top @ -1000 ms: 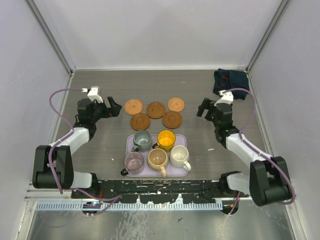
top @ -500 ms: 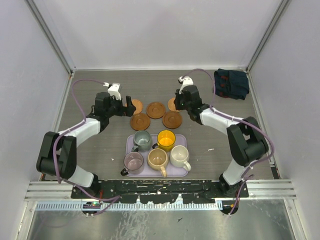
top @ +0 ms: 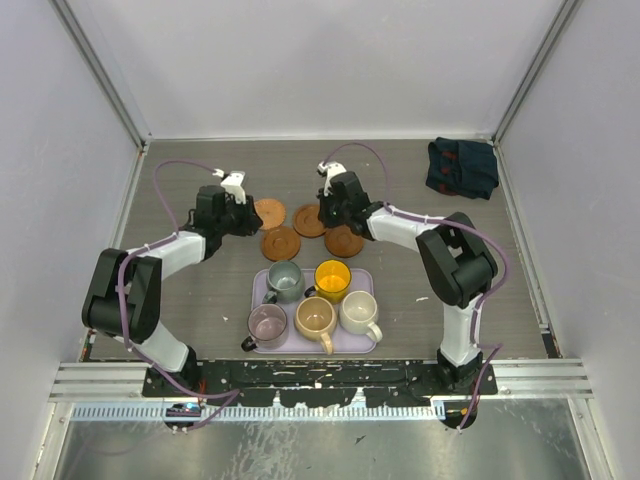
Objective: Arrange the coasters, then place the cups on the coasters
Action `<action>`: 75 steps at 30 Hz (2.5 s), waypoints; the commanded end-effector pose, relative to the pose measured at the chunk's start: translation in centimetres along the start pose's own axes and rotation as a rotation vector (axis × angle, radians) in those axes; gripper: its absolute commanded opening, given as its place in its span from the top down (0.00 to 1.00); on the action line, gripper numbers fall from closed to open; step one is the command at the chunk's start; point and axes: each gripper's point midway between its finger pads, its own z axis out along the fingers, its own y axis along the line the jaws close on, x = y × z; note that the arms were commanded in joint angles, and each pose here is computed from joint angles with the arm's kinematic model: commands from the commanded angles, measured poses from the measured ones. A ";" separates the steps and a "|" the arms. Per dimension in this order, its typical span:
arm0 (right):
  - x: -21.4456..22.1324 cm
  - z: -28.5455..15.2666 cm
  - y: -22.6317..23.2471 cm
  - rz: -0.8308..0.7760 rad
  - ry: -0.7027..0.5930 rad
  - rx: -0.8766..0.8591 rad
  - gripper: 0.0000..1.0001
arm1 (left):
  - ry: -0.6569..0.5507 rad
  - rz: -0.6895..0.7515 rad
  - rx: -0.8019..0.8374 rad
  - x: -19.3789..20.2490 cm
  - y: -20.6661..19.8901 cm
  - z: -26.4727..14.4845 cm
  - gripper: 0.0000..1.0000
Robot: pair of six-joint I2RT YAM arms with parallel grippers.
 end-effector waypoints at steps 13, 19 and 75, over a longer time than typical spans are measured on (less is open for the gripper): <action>-3.4 -1.5 -4.2 -0.038 -0.092 0.278 0.93 | -0.049 0.019 0.052 -4.4 -1.1 0.8 1.00; -3.8 -2.0 -6.7 -0.008 -0.111 0.384 0.93 | 0.009 0.019 0.046 -4.9 -0.9 1.9 1.00; -0.9 -0.9 -20.0 0.354 0.074 0.398 0.86 | 0.370 -0.376 -0.214 -2.9 12.0 4.9 0.59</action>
